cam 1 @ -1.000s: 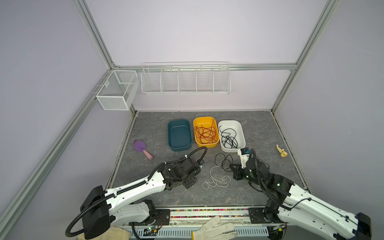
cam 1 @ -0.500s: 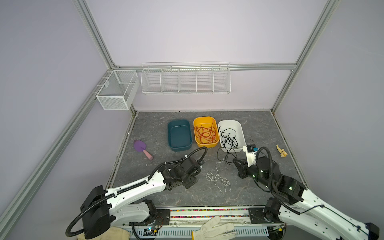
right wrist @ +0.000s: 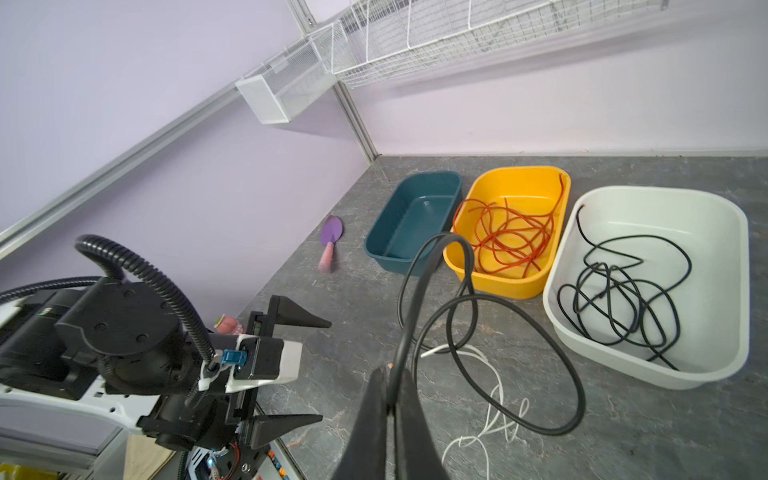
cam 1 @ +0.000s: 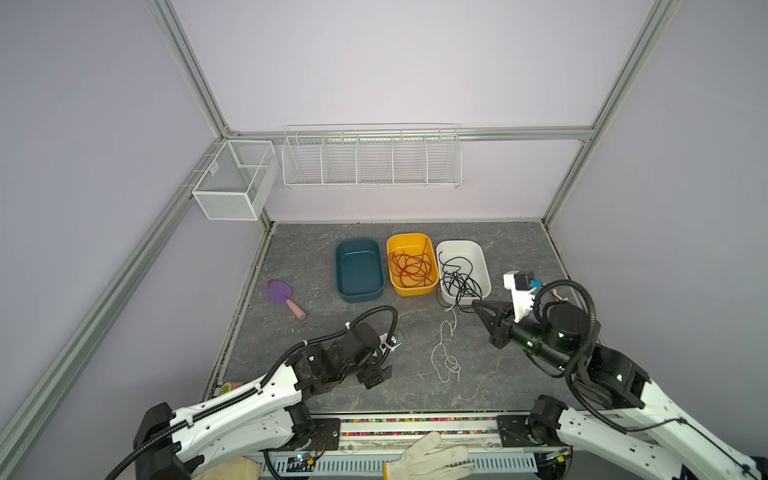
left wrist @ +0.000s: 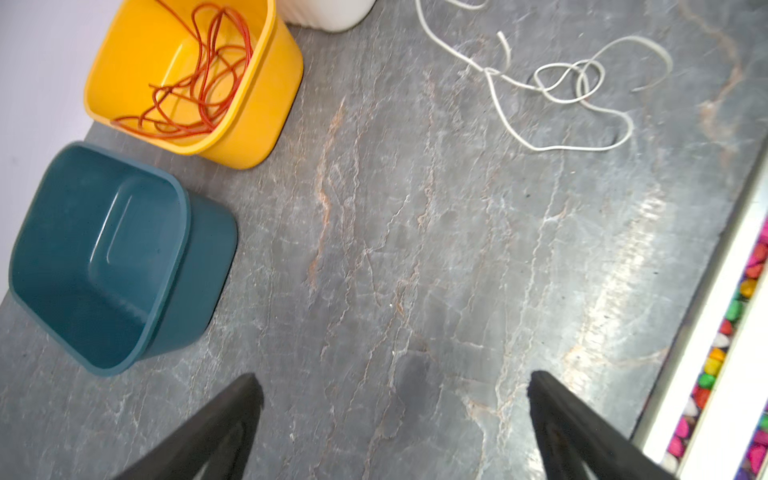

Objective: Untangle the cables
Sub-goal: 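Lift the black wire with the right gripper while the left hovers over white wire, then grasp the white wire with the left gripper while the right holds the black wire up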

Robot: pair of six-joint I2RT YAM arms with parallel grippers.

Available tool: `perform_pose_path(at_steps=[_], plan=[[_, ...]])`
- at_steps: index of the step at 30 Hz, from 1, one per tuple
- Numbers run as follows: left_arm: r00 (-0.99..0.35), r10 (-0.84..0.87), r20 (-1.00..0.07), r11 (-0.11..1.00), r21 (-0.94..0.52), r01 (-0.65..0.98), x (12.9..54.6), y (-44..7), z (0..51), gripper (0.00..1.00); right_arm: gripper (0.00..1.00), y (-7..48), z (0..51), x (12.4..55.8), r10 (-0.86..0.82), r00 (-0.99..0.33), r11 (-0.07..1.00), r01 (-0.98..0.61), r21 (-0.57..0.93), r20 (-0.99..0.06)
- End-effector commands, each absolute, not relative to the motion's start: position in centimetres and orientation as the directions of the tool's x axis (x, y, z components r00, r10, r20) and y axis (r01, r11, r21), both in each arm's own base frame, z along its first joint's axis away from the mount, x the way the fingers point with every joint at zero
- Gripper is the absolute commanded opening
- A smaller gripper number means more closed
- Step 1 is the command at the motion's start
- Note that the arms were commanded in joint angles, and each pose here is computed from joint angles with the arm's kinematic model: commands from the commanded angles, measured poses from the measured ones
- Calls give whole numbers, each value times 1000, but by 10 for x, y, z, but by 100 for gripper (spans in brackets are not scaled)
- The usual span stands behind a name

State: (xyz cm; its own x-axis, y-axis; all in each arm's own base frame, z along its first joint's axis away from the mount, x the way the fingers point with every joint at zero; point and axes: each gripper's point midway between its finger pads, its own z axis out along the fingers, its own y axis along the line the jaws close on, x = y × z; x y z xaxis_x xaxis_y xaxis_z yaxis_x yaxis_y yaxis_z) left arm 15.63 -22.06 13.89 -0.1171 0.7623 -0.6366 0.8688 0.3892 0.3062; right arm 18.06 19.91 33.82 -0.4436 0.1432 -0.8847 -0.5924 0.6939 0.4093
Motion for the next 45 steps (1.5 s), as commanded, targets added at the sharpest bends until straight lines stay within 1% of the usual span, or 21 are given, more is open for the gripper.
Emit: perform_pose_path(at_steps=[1,3,9,13,17,21,22,27,34,37,45], plan=[[28,700,-714,308,336,890,147,-235,156,100,6,207,359,171,124,-420,643,-655,396,-899],[61,683,-727,282,341,897,143,-238,156,100,6,209,369,170,125,-412,629,-671,393,-902],[133,567,-813,308,359,881,145,-253,190,99,6,218,382,167,121,-417,591,-698,403,-901],[207,529,-823,302,410,861,150,-263,208,100,6,225,386,163,129,-440,551,-713,433,-889],[240,485,-841,308,421,853,151,-270,225,100,6,229,389,161,132,-451,529,-721,448,-883],[263,443,-857,322,426,845,152,-274,236,100,6,230,395,158,134,-449,514,-731,449,-884],[255,443,-859,316,416,853,153,-280,232,99,6,231,398,157,135,-449,505,-736,451,-883],[236,316,-919,331,340,880,151,-297,250,100,6,235,406,153,143,-458,471,-748,467,-877],[239,186,-953,374,294,880,160,-318,271,100,6,239,412,147,154,-473,427,-760,490,-868],[223,144,-964,353,261,899,159,-328,274,97,6,237,414,145,161,-476,420,-759,497,-864],[176,92,-980,343,198,918,159,-338,274,81,6,237,417,141,168,-483,399,-764,507,-860]])
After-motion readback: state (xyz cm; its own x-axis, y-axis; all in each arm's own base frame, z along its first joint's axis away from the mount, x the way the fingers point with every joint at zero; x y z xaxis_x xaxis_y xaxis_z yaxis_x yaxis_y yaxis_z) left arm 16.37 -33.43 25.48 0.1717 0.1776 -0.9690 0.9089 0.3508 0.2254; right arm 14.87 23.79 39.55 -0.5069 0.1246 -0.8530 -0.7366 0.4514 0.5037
